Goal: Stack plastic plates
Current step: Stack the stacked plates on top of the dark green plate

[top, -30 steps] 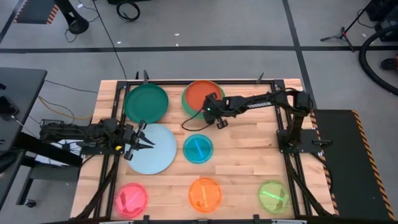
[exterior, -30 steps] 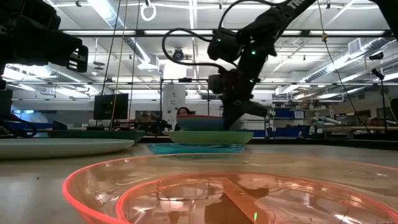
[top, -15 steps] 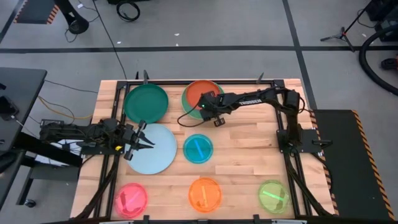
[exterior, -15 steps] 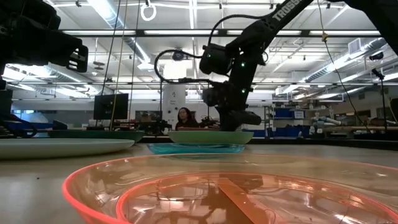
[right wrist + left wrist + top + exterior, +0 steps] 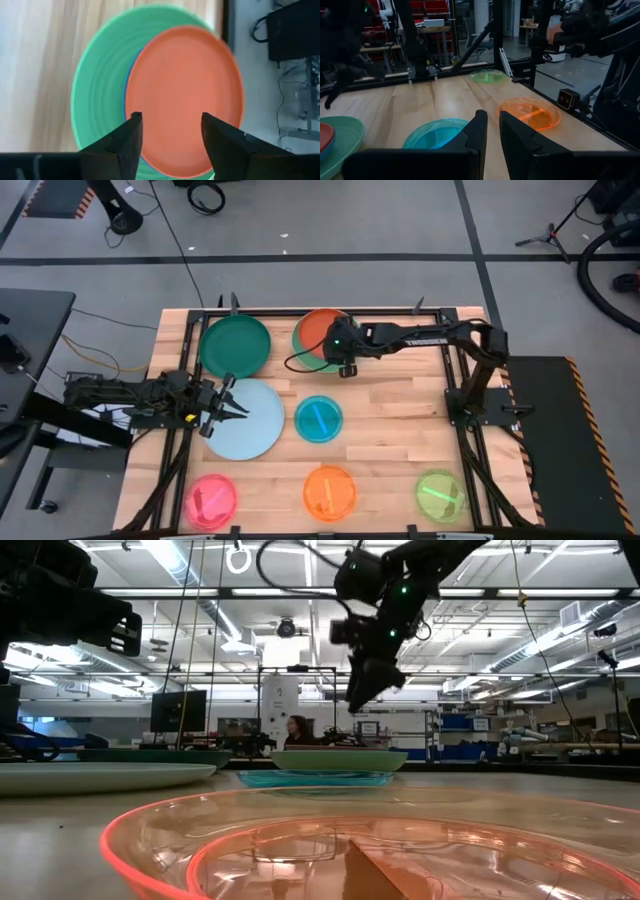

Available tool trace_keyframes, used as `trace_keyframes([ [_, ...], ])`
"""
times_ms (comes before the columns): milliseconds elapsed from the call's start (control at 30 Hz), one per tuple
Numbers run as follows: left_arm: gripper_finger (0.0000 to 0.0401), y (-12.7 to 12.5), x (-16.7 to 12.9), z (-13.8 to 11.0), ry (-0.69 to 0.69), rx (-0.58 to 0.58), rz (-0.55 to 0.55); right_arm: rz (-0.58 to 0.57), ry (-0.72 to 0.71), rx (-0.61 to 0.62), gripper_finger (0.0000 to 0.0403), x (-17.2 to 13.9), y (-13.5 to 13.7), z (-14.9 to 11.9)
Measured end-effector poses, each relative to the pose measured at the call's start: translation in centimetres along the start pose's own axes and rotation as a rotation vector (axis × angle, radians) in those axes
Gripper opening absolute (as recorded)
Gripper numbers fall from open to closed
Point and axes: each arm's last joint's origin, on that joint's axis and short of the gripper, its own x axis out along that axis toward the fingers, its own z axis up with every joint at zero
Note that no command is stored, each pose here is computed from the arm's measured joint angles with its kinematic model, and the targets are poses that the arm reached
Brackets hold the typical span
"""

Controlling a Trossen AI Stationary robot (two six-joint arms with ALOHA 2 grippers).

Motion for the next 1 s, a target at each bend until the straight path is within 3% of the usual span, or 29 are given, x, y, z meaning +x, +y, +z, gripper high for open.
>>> trace_keyframes([
  [400,0.0059,0.0,0.0,0.0,0.0,0.0,0.0,0.005,-0.252,0.289,0.0275,-4.6,2.2,3.3],
  [667,0.0059,0.0,0.0,0.0,0.0,0.0,0.0,0.063,-0.36,0.404,0.0284,-8.0,5.2,5.0],
  [1000,0.0059,0.0,0.0,0.0,-0.001,0.0,0.0,0.146,-0.484,0.397,0.0284,-10.8,10.0,6.9],
])
